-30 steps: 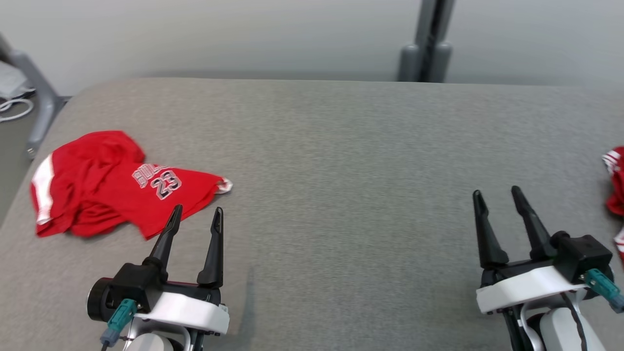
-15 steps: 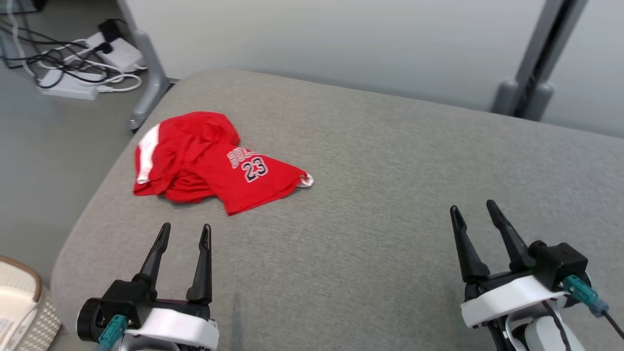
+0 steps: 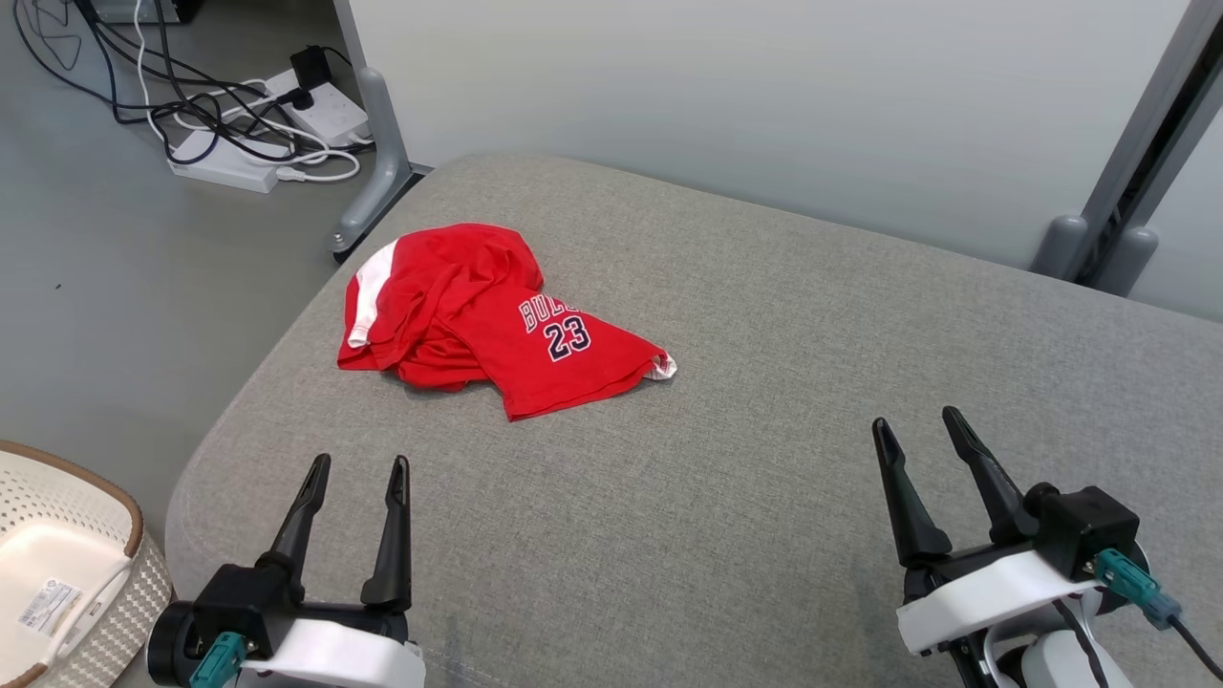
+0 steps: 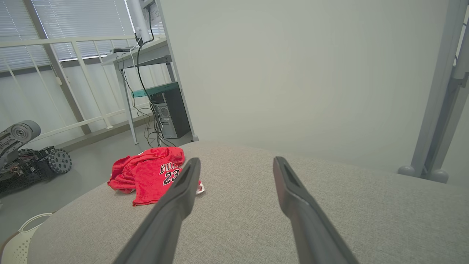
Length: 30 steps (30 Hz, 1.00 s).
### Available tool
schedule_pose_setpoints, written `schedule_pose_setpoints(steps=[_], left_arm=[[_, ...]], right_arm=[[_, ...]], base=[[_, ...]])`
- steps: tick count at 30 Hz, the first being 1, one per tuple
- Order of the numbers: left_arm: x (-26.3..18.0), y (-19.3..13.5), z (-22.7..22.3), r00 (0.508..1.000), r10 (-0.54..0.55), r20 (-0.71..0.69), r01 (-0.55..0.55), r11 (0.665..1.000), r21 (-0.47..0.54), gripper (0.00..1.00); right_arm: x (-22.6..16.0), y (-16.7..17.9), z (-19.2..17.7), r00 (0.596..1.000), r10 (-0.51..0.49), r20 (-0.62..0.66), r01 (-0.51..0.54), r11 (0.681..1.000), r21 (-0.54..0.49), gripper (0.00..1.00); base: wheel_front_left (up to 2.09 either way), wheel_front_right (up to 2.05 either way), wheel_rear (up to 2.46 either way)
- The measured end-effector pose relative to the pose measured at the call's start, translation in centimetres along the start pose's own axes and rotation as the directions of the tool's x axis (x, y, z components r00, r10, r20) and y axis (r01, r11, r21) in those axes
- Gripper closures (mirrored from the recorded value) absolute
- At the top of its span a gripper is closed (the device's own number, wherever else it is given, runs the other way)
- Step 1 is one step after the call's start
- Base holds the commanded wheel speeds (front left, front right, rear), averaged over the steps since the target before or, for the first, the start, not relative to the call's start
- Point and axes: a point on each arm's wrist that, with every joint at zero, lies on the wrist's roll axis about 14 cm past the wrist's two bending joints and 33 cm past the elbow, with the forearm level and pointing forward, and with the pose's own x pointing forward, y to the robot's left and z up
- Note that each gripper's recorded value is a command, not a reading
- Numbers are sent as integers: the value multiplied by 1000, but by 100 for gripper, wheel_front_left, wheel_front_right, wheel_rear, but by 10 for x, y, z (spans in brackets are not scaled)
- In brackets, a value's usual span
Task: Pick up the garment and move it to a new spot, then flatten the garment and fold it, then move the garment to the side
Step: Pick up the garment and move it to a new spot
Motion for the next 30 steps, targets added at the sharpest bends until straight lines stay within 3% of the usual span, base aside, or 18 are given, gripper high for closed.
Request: schedule_pose_setpoints(steps=[20,27,30], left_arm=[[2,6,-4,999,46,-18,-46,998,-45,0],[31,9,-11,997,62,-45,-64,996,-59,0],[52,1,-19,997,22,-68,-24,1000,-20,0]], right_arm=[[2,-8,-8,1000,-3,-20,3,1000,-14,0],[13,-31,-12,1000,-8,-15,7,999,-41,0],[19,-45,-12,1000,-21,-10,20,998,-52,0]], base=[[0,0,0],[0,0,0],[0,0,0]])
